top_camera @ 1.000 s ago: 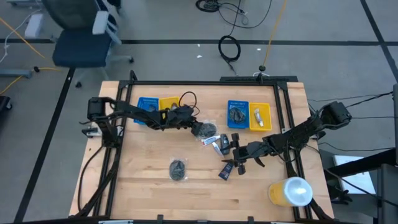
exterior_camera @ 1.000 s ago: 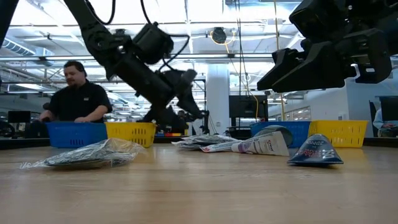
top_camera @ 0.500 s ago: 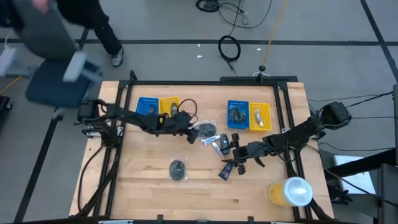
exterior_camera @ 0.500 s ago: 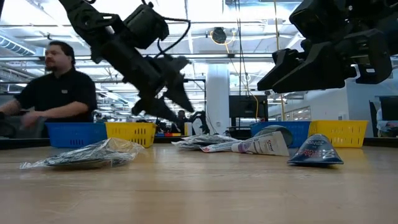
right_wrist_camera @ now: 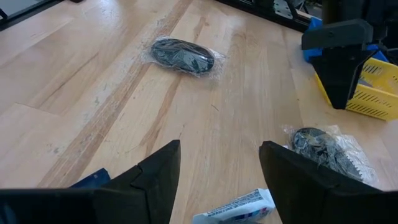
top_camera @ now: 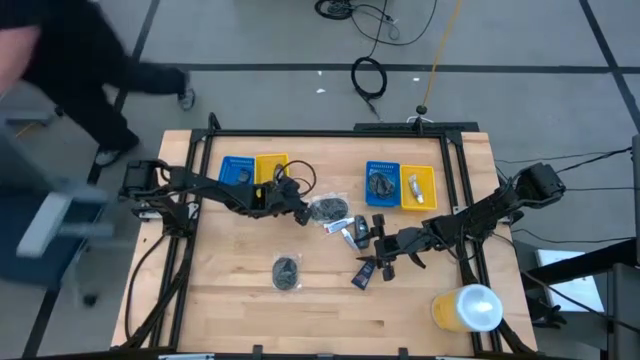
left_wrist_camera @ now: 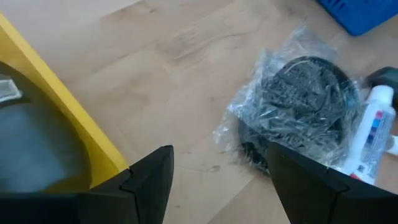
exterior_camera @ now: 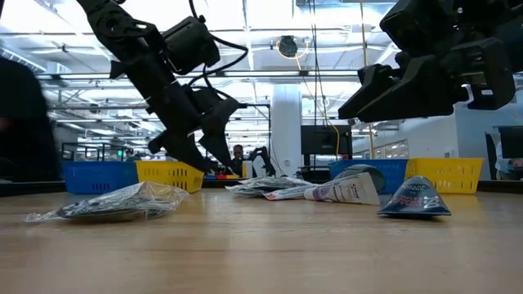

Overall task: Pick & Place Travel size toiletries
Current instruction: Adjust the yellow bin

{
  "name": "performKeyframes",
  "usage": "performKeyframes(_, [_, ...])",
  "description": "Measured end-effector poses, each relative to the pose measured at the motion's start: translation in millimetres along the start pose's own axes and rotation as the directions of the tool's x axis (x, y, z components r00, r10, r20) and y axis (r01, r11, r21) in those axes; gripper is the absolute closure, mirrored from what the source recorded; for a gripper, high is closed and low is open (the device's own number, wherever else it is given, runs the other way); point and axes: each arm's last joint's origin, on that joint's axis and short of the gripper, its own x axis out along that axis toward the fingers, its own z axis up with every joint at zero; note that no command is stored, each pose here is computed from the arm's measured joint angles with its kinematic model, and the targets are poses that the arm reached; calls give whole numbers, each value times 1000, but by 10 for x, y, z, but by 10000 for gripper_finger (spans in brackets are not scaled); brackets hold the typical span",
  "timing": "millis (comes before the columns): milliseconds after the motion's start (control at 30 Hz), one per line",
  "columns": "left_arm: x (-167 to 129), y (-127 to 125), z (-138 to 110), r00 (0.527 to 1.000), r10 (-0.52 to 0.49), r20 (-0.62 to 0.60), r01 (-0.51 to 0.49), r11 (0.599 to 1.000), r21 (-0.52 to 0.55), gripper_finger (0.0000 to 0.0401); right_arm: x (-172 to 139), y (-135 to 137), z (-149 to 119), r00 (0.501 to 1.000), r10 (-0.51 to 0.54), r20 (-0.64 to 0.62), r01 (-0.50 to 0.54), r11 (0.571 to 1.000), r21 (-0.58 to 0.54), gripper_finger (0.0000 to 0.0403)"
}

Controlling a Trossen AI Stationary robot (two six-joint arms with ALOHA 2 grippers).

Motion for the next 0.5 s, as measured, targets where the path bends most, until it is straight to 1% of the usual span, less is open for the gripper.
performKeyframes(100, [-53, -54, 45, 998, -45, 43, 46, 999, -9, 144, 0, 0, -2, 1000, 0, -2, 0, 1000, -1, 192])
performKeyframes(200, [-96, -169, 89, 985, -140, 106, 139, 990, 15, 144, 0, 0, 0, 1000, 0, 0, 0, 1000, -2, 192])
performKeyframes(267, [-106, -205, 89, 978, -176, 108, 174, 984, 33, 144, 0, -1, -1, 1000, 0, -1, 0, 1000, -2, 192])
performKeyframes(333, [-71, -202, 79, 980, -156, 121, 153, 988, 35, 144, 0, 0, -1, 1000, 0, -1, 0, 1000, 0, 192])
performKeyframes(400, [-19, -165, 60, 986, -91, 138, 89, 996, 23, 144, 0, -1, 1, 1000, 0, 1, 0, 1000, 0, 192])
performKeyframes(500, [105, -128, 42, 988, -59, 144, 60, 998, 1, 144, 0, -1, 3, 1000, -1, 3, 1, 1000, 1, 192])
